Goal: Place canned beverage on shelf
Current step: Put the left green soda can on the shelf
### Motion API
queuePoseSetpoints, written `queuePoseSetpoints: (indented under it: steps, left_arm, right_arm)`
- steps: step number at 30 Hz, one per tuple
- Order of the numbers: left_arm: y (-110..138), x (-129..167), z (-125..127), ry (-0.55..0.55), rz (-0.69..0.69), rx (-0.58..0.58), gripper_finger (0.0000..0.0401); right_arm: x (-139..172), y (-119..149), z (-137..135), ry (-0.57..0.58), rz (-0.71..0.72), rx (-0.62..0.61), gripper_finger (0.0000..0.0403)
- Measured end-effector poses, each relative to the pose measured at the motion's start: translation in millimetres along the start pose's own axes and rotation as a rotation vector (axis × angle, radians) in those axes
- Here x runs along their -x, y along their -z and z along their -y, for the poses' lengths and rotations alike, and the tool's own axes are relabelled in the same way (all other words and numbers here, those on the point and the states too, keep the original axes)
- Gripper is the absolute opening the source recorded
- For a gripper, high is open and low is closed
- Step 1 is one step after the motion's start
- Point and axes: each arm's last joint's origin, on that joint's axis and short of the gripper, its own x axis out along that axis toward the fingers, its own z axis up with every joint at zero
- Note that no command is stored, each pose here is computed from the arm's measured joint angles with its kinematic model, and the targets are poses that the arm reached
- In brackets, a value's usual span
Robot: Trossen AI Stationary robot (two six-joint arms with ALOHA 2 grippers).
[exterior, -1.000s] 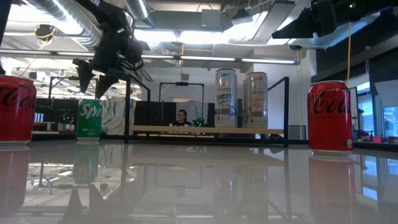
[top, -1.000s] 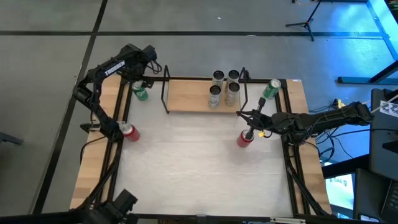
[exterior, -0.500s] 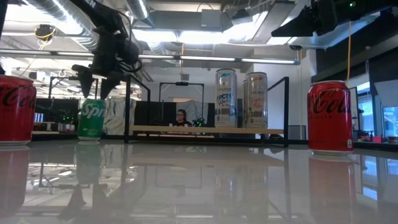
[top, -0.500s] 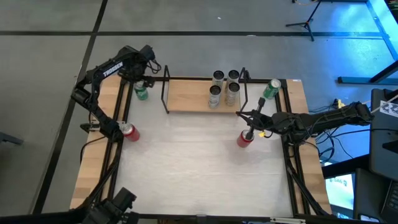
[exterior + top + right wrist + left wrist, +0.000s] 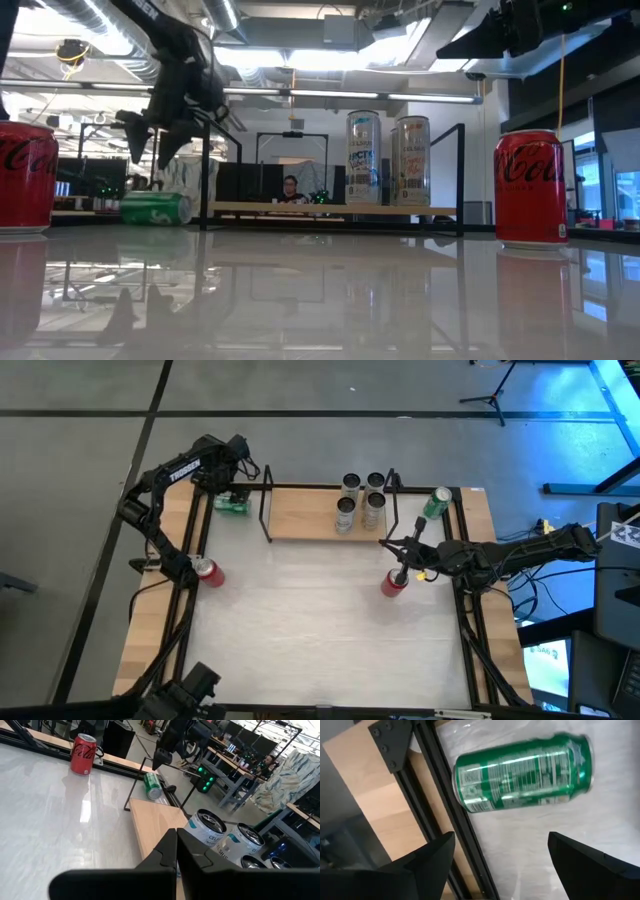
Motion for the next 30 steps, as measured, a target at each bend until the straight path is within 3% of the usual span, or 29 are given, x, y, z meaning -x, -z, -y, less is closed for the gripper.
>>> queuePoseSetpoints:
  steps: [4, 12, 23, 30]
  left_arm:
    - [1, 2, 9, -0.002, 0.027, -0.101, 0.0310]
    - [-3, 5, 15, -0.134, 0.111, -0.292, 0.0310]
    - [-2, -19, 7, -0.054, 0.060, -0.314, 0.0300]
    - [-3, -31, 9, -0.059, 0.083, -0.427, 0.0290]
  right_arm:
    - [0, 0, 0, 0.000, 0.000, 0.000, 0.0005]
    - [0, 0, 0, -0.008, 0.003, 0.000, 0.0005]
    - [0, 0, 0, -0.008, 0.002, 0.001, 0.0005]
    - [0, 0, 0, -0.008, 0.003, 0.001, 0.0005]
